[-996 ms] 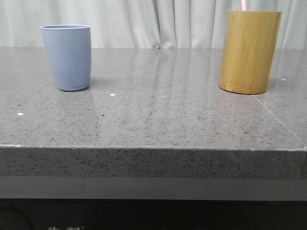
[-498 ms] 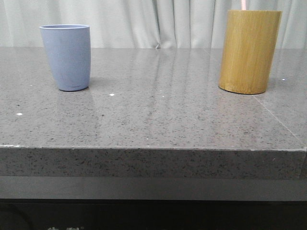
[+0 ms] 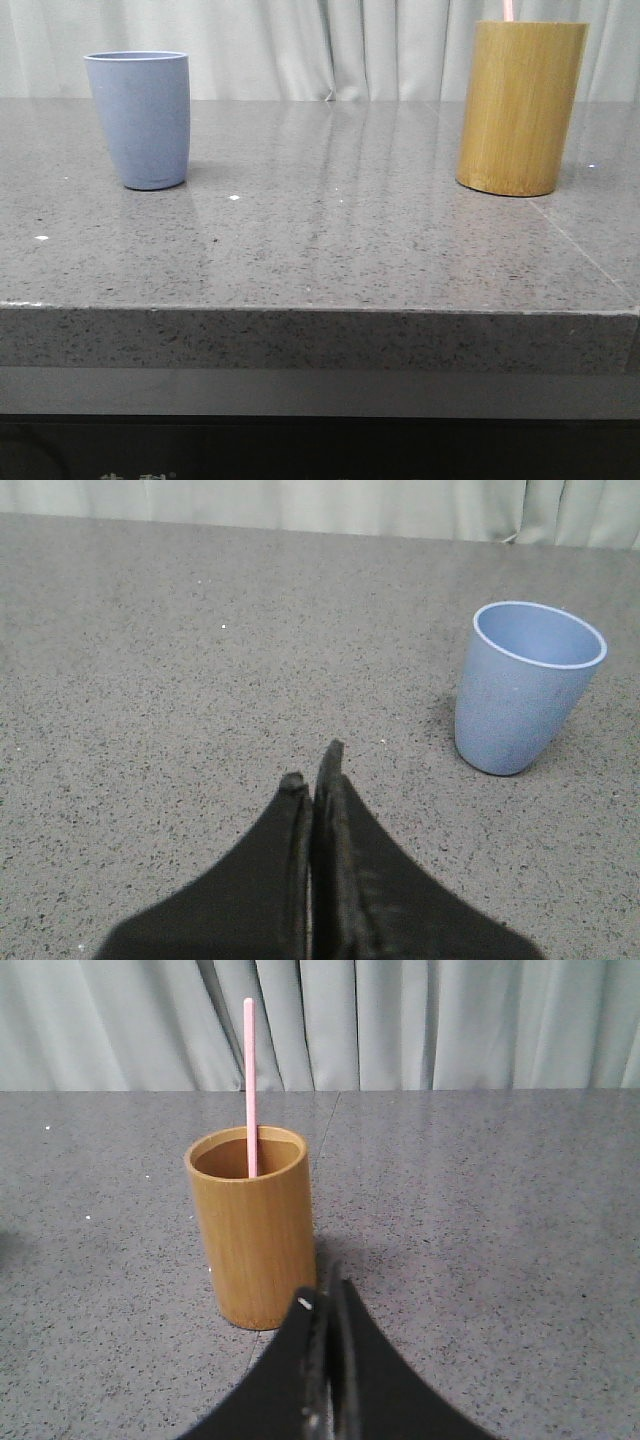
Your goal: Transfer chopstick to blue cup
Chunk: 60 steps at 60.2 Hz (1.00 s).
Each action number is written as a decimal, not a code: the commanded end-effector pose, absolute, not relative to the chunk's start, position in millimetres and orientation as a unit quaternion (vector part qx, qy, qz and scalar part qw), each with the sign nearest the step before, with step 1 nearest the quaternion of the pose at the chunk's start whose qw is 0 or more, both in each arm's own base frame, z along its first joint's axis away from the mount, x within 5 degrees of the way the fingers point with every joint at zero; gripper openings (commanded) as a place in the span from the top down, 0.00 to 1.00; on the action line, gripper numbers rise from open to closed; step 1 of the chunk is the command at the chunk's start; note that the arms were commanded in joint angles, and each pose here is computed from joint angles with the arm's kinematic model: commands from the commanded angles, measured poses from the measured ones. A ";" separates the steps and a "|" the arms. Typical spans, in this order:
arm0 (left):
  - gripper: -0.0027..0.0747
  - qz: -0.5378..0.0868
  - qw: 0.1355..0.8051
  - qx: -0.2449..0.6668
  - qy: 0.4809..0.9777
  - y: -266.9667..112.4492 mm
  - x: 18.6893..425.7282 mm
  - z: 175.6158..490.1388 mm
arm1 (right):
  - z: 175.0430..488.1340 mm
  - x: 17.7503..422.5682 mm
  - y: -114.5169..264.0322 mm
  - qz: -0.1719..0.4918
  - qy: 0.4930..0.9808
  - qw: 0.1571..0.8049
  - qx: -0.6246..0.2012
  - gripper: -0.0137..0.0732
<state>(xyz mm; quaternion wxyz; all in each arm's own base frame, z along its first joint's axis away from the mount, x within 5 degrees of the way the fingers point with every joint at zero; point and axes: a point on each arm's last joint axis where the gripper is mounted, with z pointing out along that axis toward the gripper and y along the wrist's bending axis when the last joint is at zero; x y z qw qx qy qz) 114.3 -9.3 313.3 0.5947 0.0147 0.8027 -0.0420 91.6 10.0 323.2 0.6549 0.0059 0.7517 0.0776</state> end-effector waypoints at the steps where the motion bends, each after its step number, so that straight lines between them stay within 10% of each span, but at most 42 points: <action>1: 0.99 -0.042 0.640 0.011 0.767 -8.8 118.4 332.5 | 342.6 93.1 7.9 0.072 0.714 0.696 0.013 0.91; 12: 0.84 -0.042 0.641 0.011 0.766 -8.7 118.4 332.9 | 342.5 93.1 7.9 0.072 0.714 0.696 0.012 0.85; 29: 0.05 -0.042 0.651 0.010 0.758 -8.5 118.9 335.2 | 342.2 93.1 8.0 0.072 0.715 0.695 0.012 0.23; 35: 0.08 -0.043 0.661 0.008 0.749 -8.4 119.2 337.6 | 342.2 93.1 8.0 0.072 0.715 0.695 0.012 0.07; 60: 0.16 -0.072 0.533 0.020 0.843 -20.4 173.4 375.2 | 342.2 93.1 8.0 0.072 0.715 0.695 0.012 0.09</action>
